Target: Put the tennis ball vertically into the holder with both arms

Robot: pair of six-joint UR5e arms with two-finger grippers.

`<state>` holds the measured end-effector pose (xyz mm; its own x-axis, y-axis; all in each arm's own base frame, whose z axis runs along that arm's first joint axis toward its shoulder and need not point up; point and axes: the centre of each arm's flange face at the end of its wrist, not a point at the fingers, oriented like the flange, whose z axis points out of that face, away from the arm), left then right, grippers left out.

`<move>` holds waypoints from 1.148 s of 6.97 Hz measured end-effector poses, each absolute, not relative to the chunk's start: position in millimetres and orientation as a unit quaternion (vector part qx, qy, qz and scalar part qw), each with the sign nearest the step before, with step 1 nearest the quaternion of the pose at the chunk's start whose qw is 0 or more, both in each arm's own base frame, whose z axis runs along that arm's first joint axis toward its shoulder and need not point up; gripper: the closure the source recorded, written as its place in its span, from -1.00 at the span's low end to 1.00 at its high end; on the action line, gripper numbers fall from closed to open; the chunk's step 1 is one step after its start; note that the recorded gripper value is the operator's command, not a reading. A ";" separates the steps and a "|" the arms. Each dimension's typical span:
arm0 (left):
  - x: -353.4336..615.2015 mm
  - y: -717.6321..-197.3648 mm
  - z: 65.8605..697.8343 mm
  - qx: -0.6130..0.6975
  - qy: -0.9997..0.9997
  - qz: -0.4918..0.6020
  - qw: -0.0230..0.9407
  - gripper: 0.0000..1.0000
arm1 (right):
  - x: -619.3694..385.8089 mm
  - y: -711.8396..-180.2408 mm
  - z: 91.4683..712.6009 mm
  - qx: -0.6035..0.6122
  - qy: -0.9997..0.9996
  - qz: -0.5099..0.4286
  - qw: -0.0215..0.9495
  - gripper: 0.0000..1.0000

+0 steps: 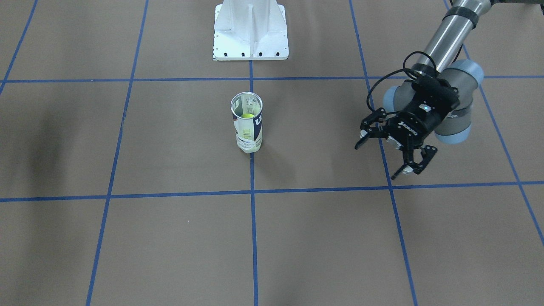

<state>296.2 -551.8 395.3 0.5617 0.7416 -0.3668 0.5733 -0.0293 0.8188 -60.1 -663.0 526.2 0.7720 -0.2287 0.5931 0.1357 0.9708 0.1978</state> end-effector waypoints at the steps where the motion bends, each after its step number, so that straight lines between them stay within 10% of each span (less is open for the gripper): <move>1: 255.8 -569.4 422.3 0.695 0.433 0.089 0.566 -0.98 | -43.7 -658.1 547.1 0.071 -0.323 -0.103 0.938 -0.98; 8: 10.7 -646.6 535.0 0.429 0.358 0.209 0.803 -0.99 | -24.5 -645.3 573.0 0.069 -0.327 -0.111 0.936 -0.98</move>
